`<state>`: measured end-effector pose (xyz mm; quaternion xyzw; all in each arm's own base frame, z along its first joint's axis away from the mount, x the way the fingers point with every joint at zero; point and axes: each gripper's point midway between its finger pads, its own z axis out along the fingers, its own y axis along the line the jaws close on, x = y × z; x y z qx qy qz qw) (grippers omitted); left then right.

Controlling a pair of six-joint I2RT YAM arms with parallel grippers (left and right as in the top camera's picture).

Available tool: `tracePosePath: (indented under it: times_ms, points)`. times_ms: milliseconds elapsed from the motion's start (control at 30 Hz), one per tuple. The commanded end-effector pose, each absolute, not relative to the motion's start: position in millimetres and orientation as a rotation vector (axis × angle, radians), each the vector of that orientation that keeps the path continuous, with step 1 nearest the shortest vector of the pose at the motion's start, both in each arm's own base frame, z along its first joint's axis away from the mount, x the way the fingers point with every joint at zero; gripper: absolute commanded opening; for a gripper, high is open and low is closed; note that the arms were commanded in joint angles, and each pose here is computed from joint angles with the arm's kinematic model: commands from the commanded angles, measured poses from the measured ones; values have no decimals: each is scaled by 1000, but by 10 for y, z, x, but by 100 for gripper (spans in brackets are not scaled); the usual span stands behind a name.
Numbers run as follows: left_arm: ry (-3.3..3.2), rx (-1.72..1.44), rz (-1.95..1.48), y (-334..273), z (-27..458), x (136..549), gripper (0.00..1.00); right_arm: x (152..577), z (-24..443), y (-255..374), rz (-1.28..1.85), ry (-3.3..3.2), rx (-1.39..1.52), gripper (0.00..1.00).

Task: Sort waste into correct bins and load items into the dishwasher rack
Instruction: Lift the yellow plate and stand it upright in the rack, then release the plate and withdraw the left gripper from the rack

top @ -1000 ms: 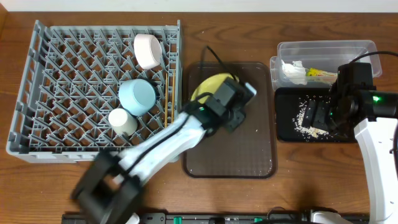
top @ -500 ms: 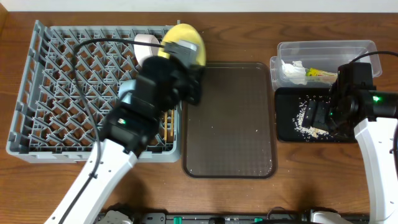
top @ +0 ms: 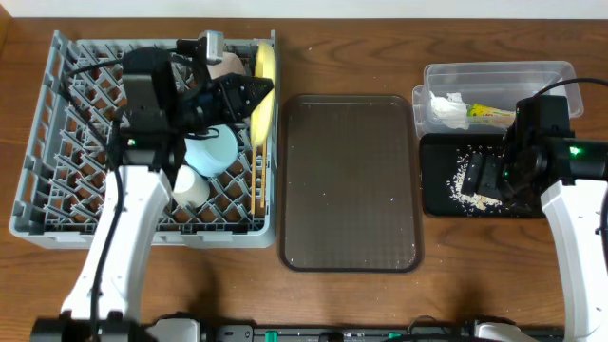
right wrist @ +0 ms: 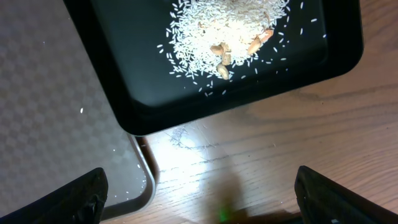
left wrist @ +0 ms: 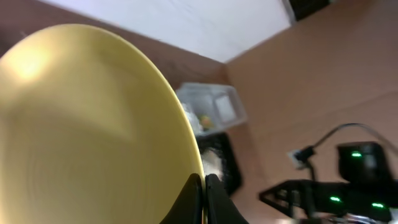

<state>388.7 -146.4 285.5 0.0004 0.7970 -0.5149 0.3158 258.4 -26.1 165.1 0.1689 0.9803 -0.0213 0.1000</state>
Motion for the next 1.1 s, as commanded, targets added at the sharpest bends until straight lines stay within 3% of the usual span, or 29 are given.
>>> tracePosePath:
  times_ms: [0,400,433,500,567,633,667,800,833,1067]
  points:
    - [2141,-41,-1564,-1482,2757,3849,6,2606,1720,-305,-82,2874,491,94]
    - [2252,-298,-1582,-1131,1959,4233,7,2605,1720,-305,-82,2874,491,95]
    - [2255,-304,-1583,-1126,1921,4249,13,2604,1721,-304,-82,2874,491,95]
    - [2252,-308,-1563,-1108,1885,4291,42,2604,1720,-304,-82,2874,491,95]
    - [2244,-309,-1525,-1076,1885,4333,51,2619,1723,-305,-80,2868,491,95]
    - [2223,-271,-1471,-1035,1913,4371,74,2649,1729,-295,-68,2858,488,96]
    - [2215,-265,-1434,-999,1932,4391,79,2669,1734,-294,-65,2849,486,97]
    - [2197,-251,-1257,-853,2019,4432,80,2795,1768,-291,-49,2799,476,99]
    - [2198,-252,-1210,-819,2039,4426,86,2841,1780,-268,-28,2786,452,99]
    - [2274,-284,-733,-391,2112,4176,87,3320,1998,49,231,2608,229,99]
